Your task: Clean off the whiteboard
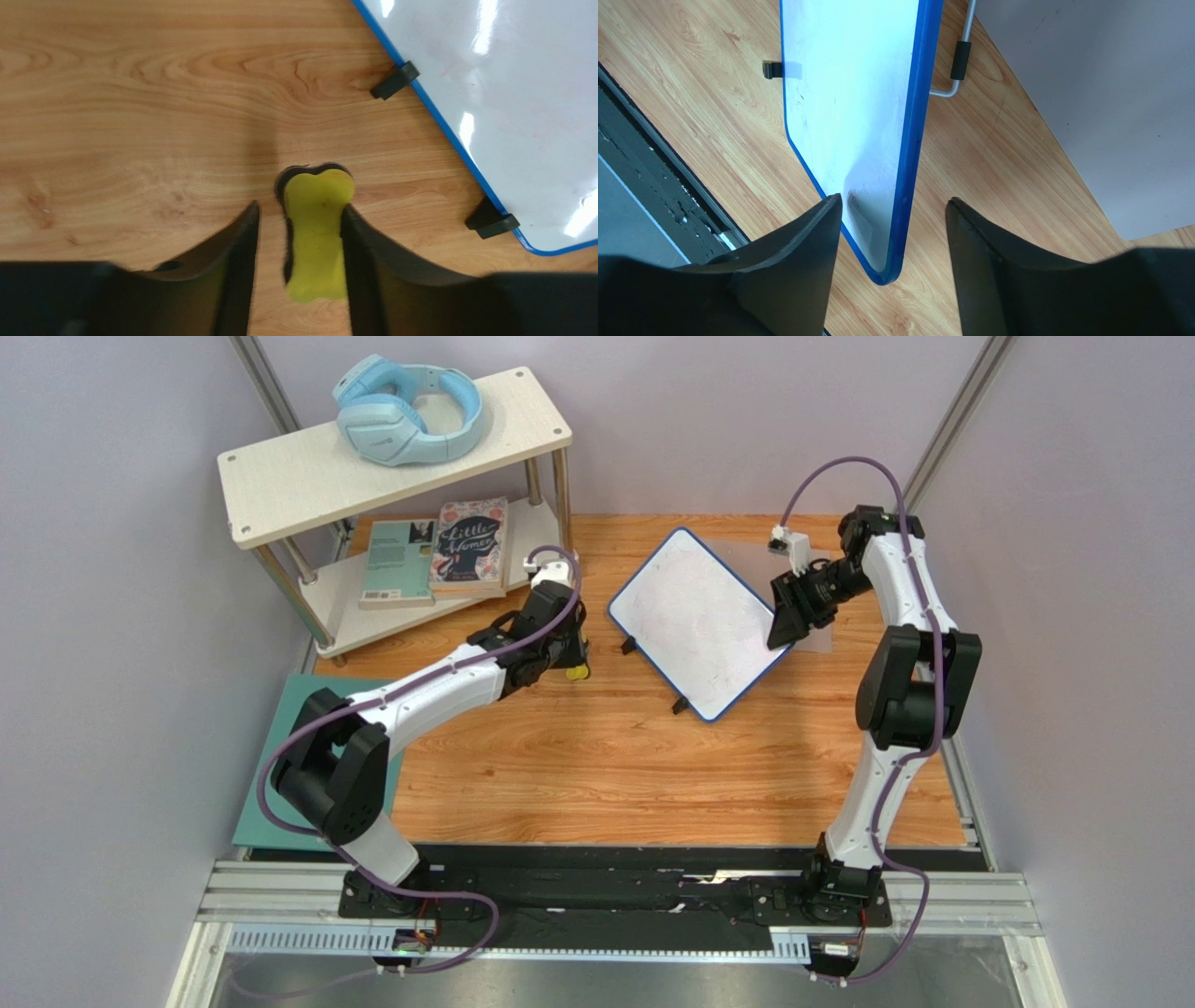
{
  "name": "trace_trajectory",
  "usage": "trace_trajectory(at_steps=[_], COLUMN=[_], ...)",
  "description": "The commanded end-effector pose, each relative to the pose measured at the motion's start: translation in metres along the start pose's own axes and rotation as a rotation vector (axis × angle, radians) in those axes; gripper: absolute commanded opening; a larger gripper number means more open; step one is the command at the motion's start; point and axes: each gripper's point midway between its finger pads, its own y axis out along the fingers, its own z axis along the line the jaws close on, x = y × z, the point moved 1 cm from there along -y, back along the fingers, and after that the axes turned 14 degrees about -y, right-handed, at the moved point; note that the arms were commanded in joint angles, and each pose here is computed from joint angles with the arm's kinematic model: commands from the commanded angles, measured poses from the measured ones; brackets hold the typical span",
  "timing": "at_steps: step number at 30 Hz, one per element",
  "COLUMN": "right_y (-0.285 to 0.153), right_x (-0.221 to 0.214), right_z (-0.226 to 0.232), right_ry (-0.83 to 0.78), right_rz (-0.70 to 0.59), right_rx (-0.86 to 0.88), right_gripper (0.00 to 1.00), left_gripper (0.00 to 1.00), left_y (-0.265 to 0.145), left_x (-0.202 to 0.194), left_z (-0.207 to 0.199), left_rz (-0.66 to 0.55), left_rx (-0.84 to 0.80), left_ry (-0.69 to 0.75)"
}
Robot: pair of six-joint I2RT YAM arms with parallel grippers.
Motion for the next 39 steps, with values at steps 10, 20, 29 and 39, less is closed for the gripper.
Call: trace_trajectory(at_steps=[10, 20, 29, 39], right_y=[-0.05, -0.086, -0.112, -0.01], right_x=[0.023, 0.03, 0.101, 0.158], right_z=[0.02, 0.019, 0.109, 0.19], right_ry=[-0.069, -0.05, -0.197, -0.1], right_rz=[-0.034, -0.025, -0.265, -0.275], right_rx=[-0.151, -0.321, -0.267, 0.237], right_gripper=[0.9, 0.93, 1.0, 0.98], left_gripper=[0.83, 0.83, 0.83, 0.82], left_y=[0.027, 0.025, -0.011, -0.095], left_x=[-0.022, -0.047, -0.044, -0.003], left_z=[0.0, 0.008, 0.004, -0.061], left_rz=[0.17, 0.374, 0.34, 0.234], left_rx=[0.054, 0.061, -0.057, -0.437], left_ry=[0.072, 0.163, 0.16, 0.108])
